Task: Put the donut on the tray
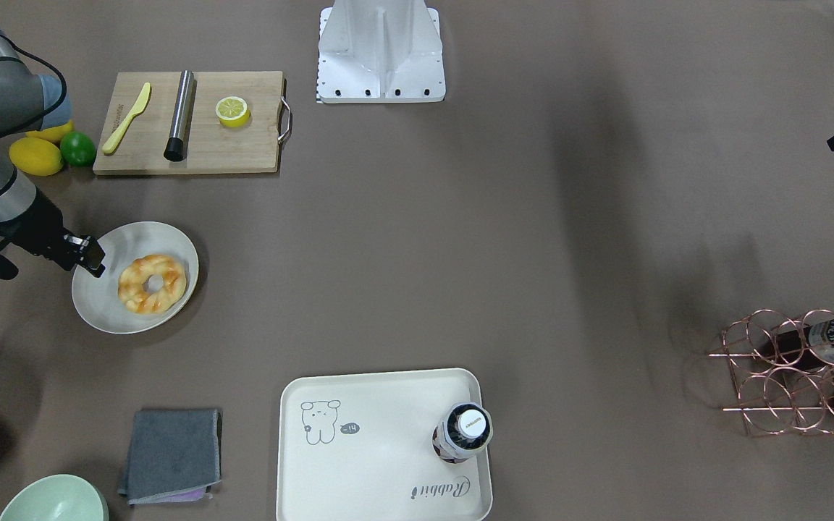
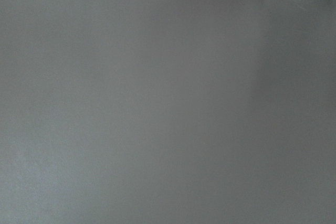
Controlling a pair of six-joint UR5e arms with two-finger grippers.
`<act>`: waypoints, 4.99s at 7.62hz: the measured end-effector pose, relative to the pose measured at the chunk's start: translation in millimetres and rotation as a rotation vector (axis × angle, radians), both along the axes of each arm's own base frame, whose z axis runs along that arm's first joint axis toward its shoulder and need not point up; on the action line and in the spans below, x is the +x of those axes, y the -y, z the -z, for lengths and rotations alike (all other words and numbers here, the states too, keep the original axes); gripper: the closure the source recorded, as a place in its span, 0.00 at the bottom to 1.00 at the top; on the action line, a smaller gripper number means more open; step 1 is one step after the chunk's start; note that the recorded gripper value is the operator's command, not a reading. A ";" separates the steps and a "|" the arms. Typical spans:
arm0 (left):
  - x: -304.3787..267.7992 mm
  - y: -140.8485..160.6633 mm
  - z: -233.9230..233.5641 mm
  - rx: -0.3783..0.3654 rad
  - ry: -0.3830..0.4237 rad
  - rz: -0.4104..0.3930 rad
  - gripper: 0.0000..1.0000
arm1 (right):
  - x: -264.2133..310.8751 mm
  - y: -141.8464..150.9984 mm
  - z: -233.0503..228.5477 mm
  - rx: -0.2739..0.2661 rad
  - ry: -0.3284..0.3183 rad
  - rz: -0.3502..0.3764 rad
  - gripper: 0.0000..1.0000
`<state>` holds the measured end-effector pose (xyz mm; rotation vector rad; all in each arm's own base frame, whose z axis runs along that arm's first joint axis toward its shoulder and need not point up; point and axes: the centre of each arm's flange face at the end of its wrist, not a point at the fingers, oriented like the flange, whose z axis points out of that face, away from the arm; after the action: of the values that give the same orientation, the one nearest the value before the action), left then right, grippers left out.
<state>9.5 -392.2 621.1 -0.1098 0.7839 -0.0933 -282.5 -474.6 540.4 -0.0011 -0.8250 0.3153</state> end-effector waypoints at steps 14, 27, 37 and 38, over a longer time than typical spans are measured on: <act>2.2 -5.1 -2.5 -0.007 0.001 -0.008 0.02 | -55.4 71.6 156.2 -0.053 0.087 -0.115 1.00; 1.5 -5.5 -3.1 -0.011 0.003 -0.005 0.02 | -263.6 214.9 273.1 -0.103 0.045 -0.364 0.00; 0.2 -15.6 -14.6 -0.036 0.008 -0.009 0.02 | 16.3 54.7 121.0 0.024 -0.028 -0.067 0.00; 0.2 -17.1 -15.6 -0.039 0.008 -0.010 0.02 | 66.3 36.3 90.6 0.048 -0.052 -0.026 0.00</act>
<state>9.8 -375.2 636.7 -0.1499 0.7737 -0.0992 -216.2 -510.8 449.9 0.0629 -0.7819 0.3191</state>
